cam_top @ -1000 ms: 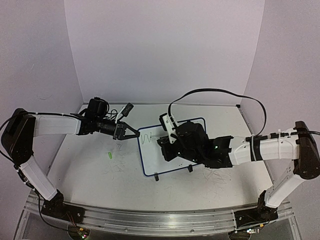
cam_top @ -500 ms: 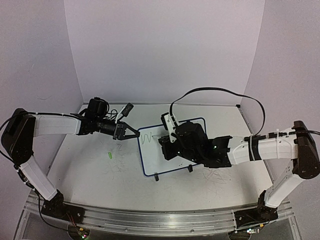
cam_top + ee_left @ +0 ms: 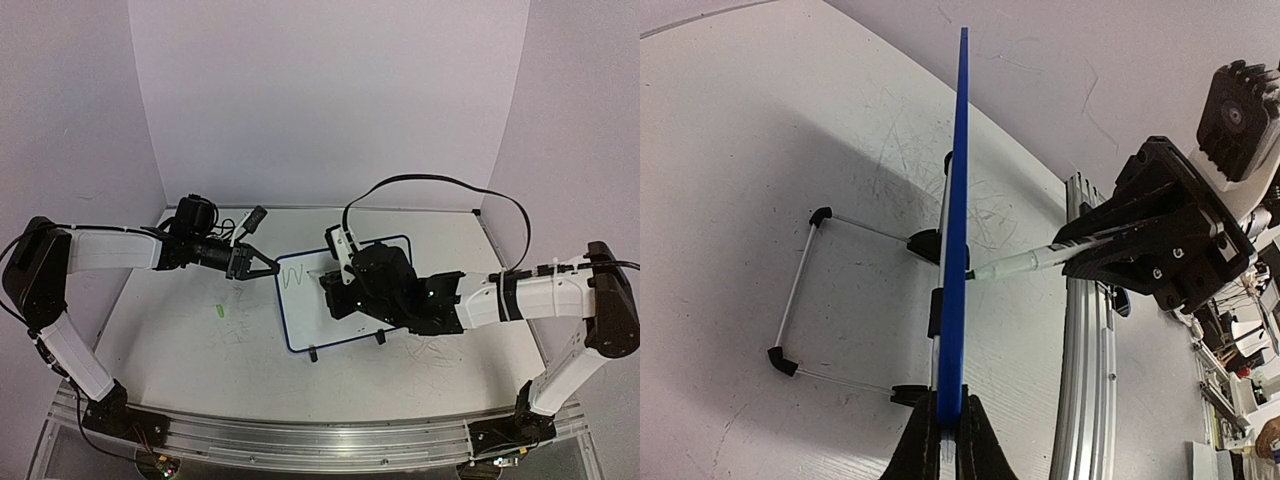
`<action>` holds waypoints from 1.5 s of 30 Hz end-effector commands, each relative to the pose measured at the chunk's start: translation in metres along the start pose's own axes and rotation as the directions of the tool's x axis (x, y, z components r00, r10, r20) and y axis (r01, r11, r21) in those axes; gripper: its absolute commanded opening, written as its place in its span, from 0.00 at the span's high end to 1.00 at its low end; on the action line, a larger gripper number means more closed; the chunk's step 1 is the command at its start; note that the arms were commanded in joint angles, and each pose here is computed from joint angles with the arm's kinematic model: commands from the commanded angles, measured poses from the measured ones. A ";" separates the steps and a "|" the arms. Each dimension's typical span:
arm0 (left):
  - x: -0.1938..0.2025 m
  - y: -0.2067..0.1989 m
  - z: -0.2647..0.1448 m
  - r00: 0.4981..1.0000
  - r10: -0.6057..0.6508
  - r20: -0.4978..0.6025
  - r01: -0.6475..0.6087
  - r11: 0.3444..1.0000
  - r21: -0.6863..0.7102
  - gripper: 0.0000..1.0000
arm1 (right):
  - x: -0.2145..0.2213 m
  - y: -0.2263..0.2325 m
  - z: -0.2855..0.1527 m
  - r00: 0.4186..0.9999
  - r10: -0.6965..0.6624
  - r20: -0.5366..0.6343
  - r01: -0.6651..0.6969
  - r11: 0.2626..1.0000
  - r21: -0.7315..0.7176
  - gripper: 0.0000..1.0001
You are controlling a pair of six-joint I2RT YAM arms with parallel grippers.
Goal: Write a sentence on the whiteboard
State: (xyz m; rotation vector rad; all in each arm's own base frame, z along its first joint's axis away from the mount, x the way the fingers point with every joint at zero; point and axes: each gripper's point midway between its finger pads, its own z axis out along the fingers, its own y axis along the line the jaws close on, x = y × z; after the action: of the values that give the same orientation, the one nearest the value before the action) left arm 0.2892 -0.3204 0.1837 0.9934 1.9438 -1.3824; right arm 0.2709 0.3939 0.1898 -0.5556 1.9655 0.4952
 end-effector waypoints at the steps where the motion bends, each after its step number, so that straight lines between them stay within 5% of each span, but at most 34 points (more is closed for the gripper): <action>1: -0.009 -0.011 0.002 0.999 0.044 -0.002 -0.044 0.999 0.008 1.00 | -0.010 -0.005 0.002 1.000 0.016 0.024 -0.016 1.000 0.021 1.00; 28: -0.010 -0.012 0.001 0.999 0.050 0.000 -0.050 0.999 0.011 1.00 | 0.013 0.000 0.004 0.998 -0.010 -0.064 0.009 1.000 -0.013 1.00; 45: -0.009 -0.012 0.002 0.999 0.048 -0.002 -0.048 0.999 0.011 1.00 | 0.001 -0.011 -0.005 1.000 0.000 -0.022 0.001 0.999 0.037 1.00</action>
State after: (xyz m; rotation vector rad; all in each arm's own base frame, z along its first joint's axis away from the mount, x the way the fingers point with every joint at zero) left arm 0.2909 -0.3199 0.1824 0.9840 1.9594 -1.3692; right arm 0.2642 0.3957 0.1754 -0.6138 2.0146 0.5015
